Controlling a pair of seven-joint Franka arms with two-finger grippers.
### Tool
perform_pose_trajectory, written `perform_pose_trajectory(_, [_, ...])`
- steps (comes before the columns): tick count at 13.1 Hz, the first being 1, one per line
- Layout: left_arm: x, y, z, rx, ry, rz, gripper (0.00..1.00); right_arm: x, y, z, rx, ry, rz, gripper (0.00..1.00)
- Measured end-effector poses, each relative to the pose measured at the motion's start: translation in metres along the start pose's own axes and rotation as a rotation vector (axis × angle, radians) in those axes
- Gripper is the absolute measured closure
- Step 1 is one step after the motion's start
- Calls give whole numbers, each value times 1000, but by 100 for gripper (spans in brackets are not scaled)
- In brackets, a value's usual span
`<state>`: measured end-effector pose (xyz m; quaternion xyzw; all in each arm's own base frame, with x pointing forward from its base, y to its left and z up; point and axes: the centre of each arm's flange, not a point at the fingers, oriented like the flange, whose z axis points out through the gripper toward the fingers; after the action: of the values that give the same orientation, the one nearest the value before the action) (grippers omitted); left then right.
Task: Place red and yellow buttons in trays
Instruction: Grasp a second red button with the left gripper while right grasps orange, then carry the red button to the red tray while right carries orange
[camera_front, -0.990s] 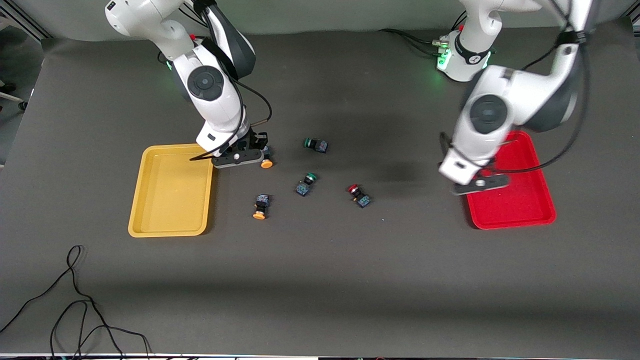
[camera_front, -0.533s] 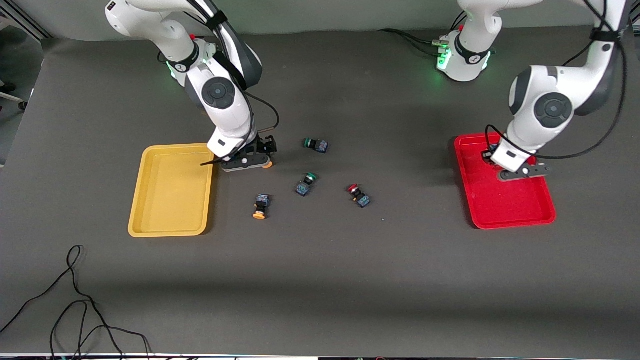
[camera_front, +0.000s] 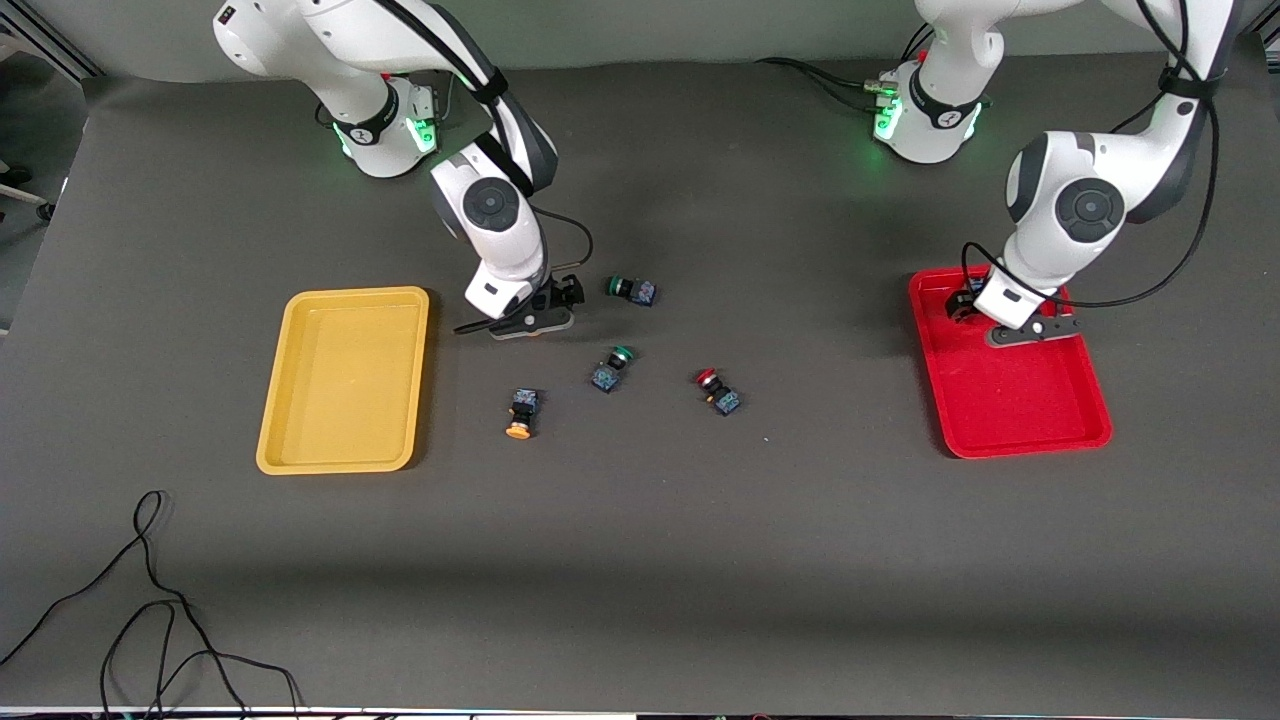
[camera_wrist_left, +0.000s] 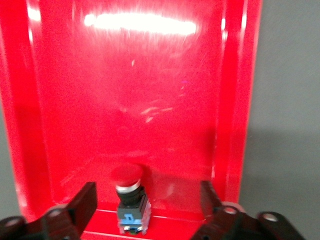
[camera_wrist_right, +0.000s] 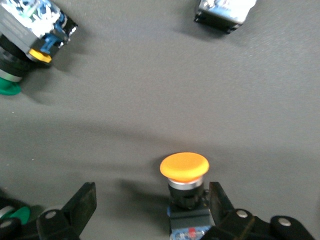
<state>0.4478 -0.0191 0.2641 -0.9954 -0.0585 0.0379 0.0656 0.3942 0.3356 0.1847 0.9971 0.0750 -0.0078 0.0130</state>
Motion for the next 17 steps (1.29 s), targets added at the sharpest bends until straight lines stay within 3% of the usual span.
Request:
perform_pose_trajectory(4, [49, 78, -109, -83, -31, -3, 0, 4, 6, 4, -5, 1, 12, 0])
perform_pose_trajectory(7, [86, 160, -143, -115, -45, -102, 0, 5, 9, 5, -8, -1, 18, 32])
perform_pose_trajectory(10, [100, 261, -106, -131, -72, -239, 0, 6, 9, 5, -8, 0, 19, 61])
perform_pose_trajectory(13, [73, 350, -55, -156, -56, -349, 0, 8, 13, 5, -12, -3, 27, 61])
perform_pose_trajectory(17, [42, 401, -12, -158, -25, -363, 0, 27, 21, -40, -19, -49, 63, 61])
